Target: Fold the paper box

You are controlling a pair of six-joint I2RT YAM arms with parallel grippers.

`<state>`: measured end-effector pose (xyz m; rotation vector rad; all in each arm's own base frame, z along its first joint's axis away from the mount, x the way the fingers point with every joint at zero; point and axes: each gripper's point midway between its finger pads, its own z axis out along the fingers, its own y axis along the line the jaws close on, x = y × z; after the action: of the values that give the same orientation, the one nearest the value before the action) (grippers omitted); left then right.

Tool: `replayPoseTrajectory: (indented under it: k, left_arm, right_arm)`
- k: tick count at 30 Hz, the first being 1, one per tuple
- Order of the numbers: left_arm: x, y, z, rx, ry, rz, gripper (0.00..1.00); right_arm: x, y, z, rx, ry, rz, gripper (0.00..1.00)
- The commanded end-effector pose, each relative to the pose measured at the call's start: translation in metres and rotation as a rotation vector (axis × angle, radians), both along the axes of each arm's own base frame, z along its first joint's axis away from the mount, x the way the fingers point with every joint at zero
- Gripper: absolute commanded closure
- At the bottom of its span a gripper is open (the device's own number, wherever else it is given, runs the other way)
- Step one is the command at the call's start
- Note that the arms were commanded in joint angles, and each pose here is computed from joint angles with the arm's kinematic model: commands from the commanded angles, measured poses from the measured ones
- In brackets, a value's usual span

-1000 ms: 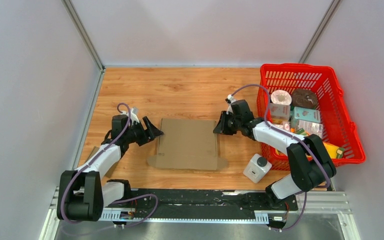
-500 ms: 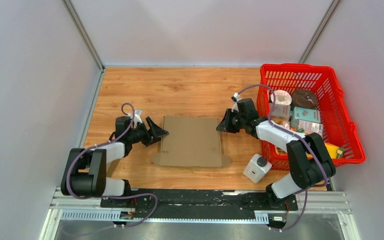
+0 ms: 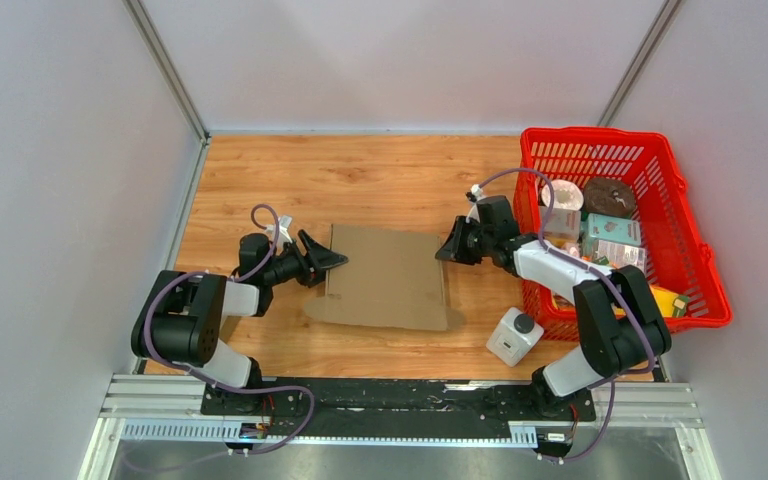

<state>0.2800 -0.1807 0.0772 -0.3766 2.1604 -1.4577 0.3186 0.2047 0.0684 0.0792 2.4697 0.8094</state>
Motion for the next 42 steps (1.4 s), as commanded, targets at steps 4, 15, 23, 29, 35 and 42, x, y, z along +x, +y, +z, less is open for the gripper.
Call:
replayPoseTrajectory:
  k: [4, 15, 23, 29, 35, 42]
  left_arm:
    - [0.0, -0.019, 0.053, -0.158, -0.124, -0.061, 0.48]
    - [-0.011, -0.002, 0.037, -0.111, 0.105, 0.021, 0.55]
    - [-0.035, 0.016, 0.057, 0.08, 0.24, 0.064, 0.51]
    - [-0.056, 0.012, 0.049, 0.021, 0.386, 0.053, 0.52]
    - [-0.065, 0.014, 0.048, -0.025, 0.418, 0.087, 0.52]
    - [-0.071, 0.016, 0.048, -0.04, 0.437, 0.096, 0.52]
  right_arm:
    - [-0.039, -0.024, -0.027, -0.218, 0.103, 0.014, 0.53]
    - [-0.092, 0.014, 0.132, -0.396, -0.399, 0.315, 0.0]
    - [-0.164, 0.125, 0.139, -0.716, -0.946, 0.728, 0.0]
    - [-0.175, 0.154, 0.134, -0.828, -1.116, 0.721, 0.0]
    - [-0.181, 0.181, 0.098, -0.873, -1.131, 0.789, 0.0]
    - [-0.162, 0.185, 0.084, -1.003, -1.199, 0.658, 0.0]
